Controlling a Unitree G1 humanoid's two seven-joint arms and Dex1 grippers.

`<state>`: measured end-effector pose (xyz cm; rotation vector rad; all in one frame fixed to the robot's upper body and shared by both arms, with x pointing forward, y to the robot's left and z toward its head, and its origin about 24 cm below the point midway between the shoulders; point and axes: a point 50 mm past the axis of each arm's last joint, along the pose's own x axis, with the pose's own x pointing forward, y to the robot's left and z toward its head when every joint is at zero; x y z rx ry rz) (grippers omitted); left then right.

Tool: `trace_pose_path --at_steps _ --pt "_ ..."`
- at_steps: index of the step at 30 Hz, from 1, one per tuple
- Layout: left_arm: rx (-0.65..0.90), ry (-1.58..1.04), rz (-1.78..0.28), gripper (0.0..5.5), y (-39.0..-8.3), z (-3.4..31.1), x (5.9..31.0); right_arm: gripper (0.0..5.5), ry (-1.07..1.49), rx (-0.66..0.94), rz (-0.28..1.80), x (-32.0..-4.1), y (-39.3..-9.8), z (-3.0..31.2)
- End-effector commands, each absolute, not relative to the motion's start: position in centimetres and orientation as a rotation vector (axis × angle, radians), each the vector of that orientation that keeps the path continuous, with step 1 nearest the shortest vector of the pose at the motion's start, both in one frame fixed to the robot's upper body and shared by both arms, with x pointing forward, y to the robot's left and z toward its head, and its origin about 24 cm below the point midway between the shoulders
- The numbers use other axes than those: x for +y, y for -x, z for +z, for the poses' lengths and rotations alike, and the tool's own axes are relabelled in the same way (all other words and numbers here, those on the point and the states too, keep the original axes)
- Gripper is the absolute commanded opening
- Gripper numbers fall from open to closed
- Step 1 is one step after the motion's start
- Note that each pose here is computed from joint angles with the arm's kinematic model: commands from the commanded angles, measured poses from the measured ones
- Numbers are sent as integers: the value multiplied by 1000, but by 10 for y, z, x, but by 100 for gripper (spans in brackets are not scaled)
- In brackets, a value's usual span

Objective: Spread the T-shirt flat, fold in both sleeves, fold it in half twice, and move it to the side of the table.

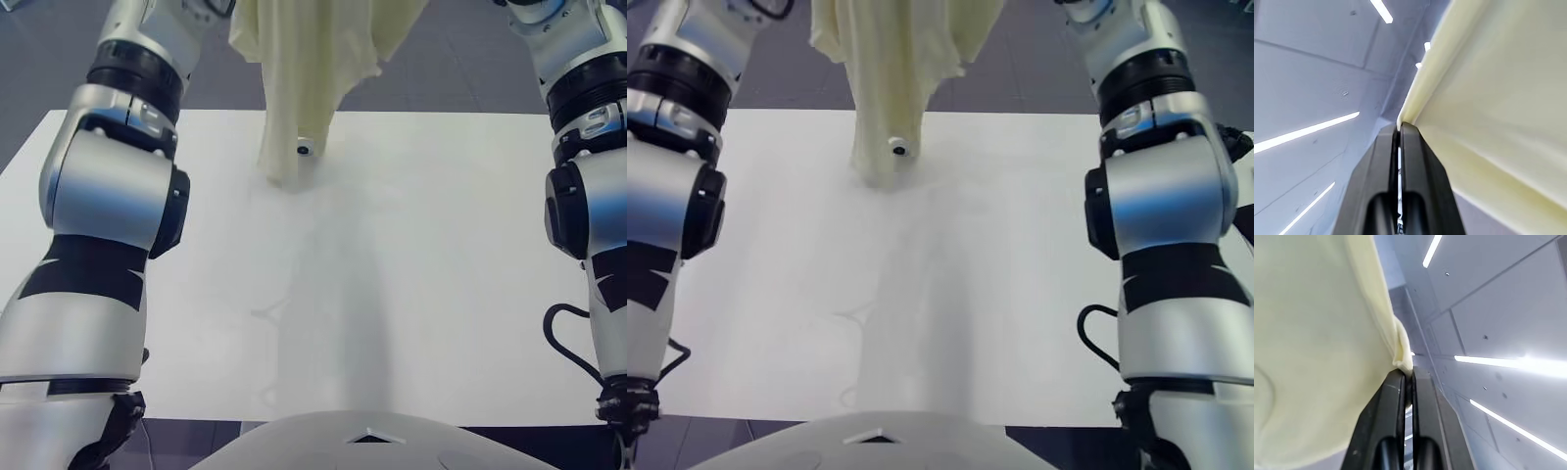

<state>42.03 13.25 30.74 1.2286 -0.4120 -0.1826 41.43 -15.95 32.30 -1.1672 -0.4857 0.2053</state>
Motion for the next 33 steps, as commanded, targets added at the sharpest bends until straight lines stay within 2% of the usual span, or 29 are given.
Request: trace_pose_path --at_steps 1,5,7,9,14,20,24,28,33 --pt "-288 -1211 -521 2 -383 248 134 0 1082 -431 500 -164 -405 284" --pt "-210 -1172 -914 2 -310 231 129 0 980 -257 920 -163 -372 242" --pt "-165 -1194 -1096 2 -283 223 129 0 954 -111 1125 -165 -346 223" --pt "-73 -1226 -1262 2 -258 200 131 0 953 51 1307 -169 -317 207" --pt "162 -1227 -1437 2 -224 136 131 0 947 304 1472 -179 -276 177" --pt "314 -1207 -1469 2 -203 108 139 0 947 532 1608 -180 -225 140" --pt "351 -1172 -1455 2 -198 102 139 0 948 577 1601 -178 -211 131" --pt "376 -1095 -1448 81 -197 111 139 0 967 583 1537 -178 -208 129" --pt "346 -1039 -1472 165 -204 151 152 0 958 581 1502 -176 -202 127"
